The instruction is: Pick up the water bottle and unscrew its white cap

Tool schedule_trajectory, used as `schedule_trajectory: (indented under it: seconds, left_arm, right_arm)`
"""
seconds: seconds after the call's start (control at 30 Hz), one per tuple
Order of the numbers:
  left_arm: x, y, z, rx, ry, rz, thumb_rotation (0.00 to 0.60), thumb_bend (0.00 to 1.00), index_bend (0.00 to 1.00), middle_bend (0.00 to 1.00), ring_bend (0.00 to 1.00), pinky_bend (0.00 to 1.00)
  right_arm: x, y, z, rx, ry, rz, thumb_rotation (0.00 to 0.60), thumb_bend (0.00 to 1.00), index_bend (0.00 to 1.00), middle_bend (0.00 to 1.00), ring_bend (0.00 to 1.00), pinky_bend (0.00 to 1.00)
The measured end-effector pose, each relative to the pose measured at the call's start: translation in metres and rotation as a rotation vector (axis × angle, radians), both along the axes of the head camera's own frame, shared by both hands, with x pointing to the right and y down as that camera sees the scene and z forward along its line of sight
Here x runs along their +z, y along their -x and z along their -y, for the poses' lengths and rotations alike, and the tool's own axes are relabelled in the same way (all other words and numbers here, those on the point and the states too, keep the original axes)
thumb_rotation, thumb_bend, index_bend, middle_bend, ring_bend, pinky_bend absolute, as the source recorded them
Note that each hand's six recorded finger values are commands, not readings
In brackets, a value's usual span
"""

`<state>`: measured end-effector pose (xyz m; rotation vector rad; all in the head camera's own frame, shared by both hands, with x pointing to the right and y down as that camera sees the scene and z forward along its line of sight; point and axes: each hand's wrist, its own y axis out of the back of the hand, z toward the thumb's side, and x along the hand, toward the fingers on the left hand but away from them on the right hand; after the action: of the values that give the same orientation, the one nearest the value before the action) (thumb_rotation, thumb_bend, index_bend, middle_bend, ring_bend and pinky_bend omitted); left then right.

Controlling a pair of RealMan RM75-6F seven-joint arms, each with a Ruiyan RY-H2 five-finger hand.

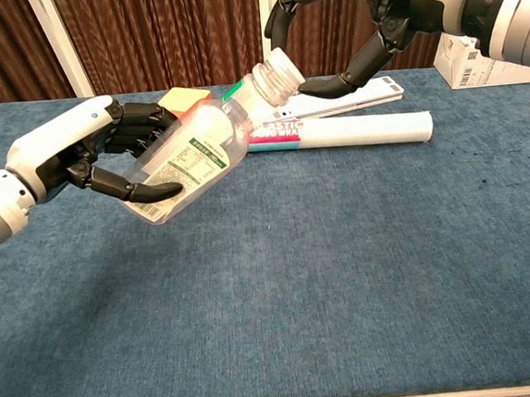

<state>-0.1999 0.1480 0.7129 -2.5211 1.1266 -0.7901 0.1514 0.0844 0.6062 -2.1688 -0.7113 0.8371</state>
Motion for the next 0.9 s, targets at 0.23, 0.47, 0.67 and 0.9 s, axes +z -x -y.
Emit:
schedule_trajectory:
  seconds: [0.23,0.47,0.67,0.9]
  left_arm:
    - [0.004,0.008,0.002,0.004,-0.014,0.043,0.6,0.37,0.51,0.55,0.43,0.47]
    - [0.016,0.028,0.004,0.067,-0.096,0.254,0.6,0.38,0.5,0.53,0.41,0.41]
    - [0.031,0.044,0.0,0.148,-0.135,0.485,0.6,0.31,0.27,0.32,0.22,0.28]
    - [0.033,0.051,-0.007,0.144,-0.1,0.58,0.6,0.22,0.13,0.22,0.13,0.22]
  right_arm:
    - [-0.007,-0.008,0.004,0.023,-0.011,0.007,0.6,0.3,0.51,0.22,0.0,0.0]
    - [-0.007,-0.037,0.01,0.065,0.0,-0.056,0.6,0.3,0.51,0.22,0.0,0.0]
    - [0.009,-0.056,0.0,0.057,0.055,-0.14,0.6,0.3,0.51,0.22,0.0,0.0]
    - [0.034,-0.063,-0.013,0.004,0.082,-0.237,0.6,0.3,0.51,0.22,0.0,0.0]
